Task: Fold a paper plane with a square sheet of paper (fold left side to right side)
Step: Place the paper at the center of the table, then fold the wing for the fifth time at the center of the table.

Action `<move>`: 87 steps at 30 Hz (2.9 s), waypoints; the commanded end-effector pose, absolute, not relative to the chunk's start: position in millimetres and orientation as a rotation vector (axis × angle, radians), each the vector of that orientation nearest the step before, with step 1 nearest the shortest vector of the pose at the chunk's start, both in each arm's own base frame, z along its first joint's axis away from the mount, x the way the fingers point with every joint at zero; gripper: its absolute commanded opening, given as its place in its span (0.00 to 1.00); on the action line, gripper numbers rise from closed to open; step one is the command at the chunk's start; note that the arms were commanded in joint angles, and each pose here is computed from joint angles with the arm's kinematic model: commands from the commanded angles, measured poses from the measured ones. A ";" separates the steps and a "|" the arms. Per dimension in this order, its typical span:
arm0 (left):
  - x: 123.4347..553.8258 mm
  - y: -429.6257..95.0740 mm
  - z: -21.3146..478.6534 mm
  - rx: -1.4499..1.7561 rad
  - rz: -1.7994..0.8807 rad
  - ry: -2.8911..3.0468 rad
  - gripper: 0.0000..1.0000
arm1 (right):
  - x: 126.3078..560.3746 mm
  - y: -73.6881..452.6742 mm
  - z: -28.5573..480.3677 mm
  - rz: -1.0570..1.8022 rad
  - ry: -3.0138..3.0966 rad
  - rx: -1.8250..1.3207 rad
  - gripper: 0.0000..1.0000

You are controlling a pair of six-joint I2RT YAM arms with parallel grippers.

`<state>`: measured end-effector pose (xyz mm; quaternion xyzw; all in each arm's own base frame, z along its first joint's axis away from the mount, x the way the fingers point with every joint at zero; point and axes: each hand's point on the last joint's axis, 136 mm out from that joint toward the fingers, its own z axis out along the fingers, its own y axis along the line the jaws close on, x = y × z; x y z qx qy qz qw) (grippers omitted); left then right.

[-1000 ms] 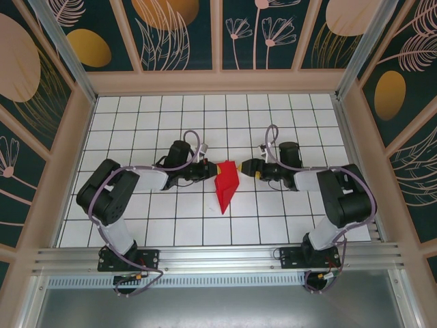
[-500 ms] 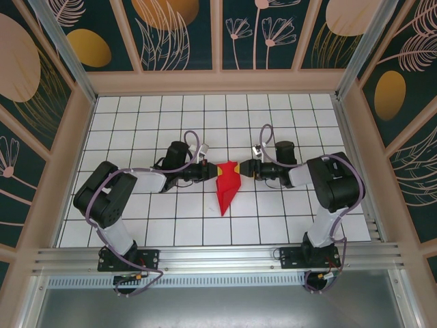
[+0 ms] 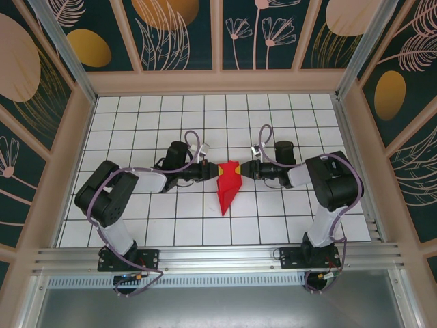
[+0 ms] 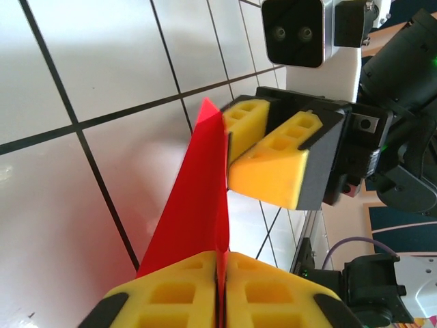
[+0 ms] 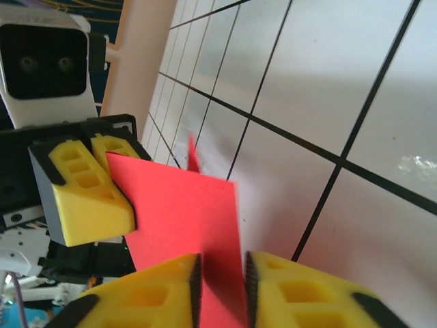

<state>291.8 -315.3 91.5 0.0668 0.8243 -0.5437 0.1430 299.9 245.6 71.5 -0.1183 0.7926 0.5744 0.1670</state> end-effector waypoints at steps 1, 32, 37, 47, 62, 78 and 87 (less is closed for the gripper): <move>293.9 -313.3 83.0 0.197 -1.519 2.401 0.24 | 299.5 247.5 79.1 1.627 2.224 -0.375 0.16; 205.1 -334.0 94.0 0.511 -0.553 2.507 0.61 | 301.1 235.8 58.6 1.391 2.616 0.111 0.05; 209.2 -344.7 82.7 0.547 -0.390 2.510 0.63 | 297.8 240.4 57.6 1.384 2.635 0.105 0.05; 207.4 -344.3 51.2 0.611 -0.155 2.530 0.66 | 299.3 241.1 55.1 1.365 2.660 0.126 0.05; 206.6 -341.0 33.4 0.639 0.022 2.485 0.62 | 299.8 243.3 52.7 1.382 2.678 0.146 0.05; 209.6 -330.0 20.7 0.640 0.186 2.466 0.45 | 297.6 245.5 48.4 1.375 2.696 0.129 0.05; 207.5 -330.0 14.5 0.643 0.180 2.478 0.32 | 297.7 243.9 45.5 1.349 2.708 0.128 0.05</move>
